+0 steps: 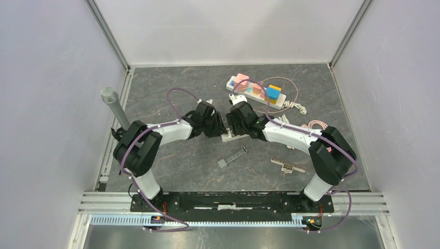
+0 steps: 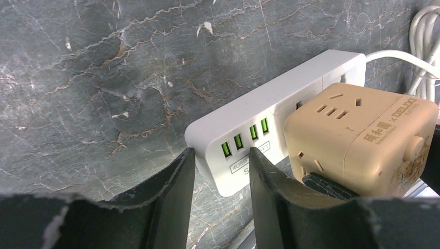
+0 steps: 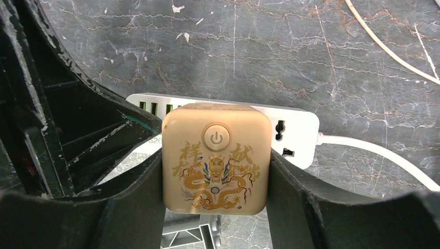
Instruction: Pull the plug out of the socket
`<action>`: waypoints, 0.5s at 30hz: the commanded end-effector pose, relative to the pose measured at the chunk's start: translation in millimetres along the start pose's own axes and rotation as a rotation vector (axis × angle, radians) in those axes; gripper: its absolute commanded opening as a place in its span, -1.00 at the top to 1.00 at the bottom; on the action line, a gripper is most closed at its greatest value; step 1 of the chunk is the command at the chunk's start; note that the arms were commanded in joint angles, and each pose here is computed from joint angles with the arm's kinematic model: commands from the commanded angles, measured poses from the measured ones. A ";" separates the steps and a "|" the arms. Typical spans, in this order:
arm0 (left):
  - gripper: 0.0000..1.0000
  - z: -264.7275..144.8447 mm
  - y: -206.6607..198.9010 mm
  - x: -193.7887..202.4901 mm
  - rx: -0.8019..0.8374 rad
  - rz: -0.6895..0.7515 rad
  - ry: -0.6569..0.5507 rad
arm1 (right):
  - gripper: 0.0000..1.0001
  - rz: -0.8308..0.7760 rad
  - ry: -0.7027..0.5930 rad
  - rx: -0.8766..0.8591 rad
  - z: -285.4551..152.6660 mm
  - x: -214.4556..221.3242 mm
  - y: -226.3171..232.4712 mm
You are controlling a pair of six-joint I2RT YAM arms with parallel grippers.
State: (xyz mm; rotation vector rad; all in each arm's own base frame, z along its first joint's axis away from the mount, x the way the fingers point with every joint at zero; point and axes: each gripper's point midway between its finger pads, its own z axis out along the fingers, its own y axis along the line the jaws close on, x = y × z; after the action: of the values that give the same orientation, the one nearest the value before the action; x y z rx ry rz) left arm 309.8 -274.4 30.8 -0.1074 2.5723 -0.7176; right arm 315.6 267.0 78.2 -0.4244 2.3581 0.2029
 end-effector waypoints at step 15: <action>-0.03 -20.0 32.3 -2.7 -0.228 0.120 0.044 | 1.00 0.183 -0.305 0.001 -73.4 -97.3 -30.8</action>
State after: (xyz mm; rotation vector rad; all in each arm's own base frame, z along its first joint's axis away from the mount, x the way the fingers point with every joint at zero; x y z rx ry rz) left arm 313.7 -267.2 37.2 -0.0889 2.5978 -0.6051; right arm 336.9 247.4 165.3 -0.2681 2.1886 0.2802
